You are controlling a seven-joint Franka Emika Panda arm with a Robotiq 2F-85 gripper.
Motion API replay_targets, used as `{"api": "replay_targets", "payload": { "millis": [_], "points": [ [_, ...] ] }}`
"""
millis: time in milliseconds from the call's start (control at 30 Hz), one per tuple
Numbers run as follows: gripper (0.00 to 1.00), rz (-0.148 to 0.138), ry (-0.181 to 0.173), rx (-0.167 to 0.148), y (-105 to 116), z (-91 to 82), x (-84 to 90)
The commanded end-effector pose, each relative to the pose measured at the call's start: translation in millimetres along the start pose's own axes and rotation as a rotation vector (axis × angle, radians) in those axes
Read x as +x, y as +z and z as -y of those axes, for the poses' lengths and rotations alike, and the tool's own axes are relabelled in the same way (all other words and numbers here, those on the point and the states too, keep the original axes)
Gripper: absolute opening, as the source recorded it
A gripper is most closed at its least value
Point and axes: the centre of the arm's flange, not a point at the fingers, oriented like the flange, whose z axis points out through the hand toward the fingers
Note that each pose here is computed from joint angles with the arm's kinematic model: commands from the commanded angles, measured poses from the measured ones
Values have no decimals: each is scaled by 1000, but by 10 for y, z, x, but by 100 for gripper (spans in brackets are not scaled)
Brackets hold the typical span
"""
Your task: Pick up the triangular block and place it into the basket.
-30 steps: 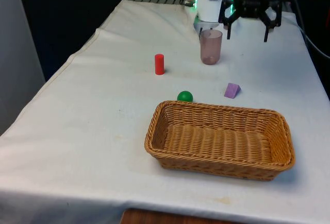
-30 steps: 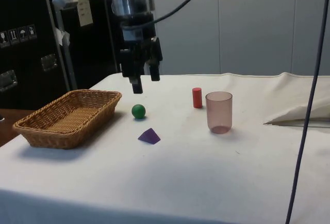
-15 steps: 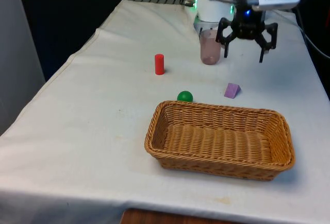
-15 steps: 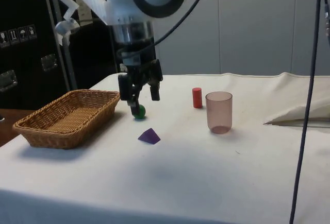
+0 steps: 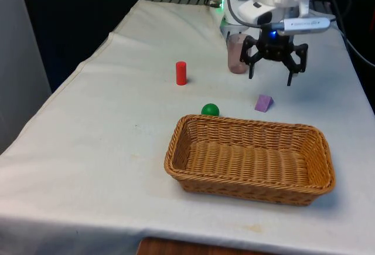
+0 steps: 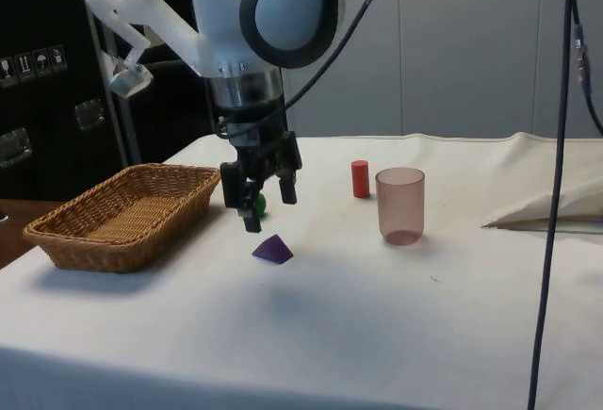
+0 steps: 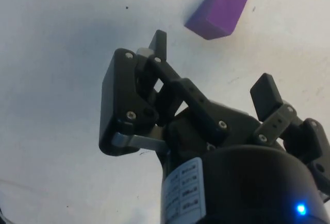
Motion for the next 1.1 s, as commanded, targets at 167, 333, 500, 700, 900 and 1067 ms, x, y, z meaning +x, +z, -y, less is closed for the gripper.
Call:
{"api": "replay_targets", "payload": {
  "millis": [167,333,500,700,900,1067],
  "points": [
    [100,-35,18,10,100,-7,22],
    [100,-60,23,22,144,-10,-5],
    [100,-68,17,22,205,-24,-53],
    [100,-116,27,36,319,-41,-113],
    [100,-148,35,44,361,-43,-99],
    [81,-165,43,50,380,-54,-96]
  ]
}}
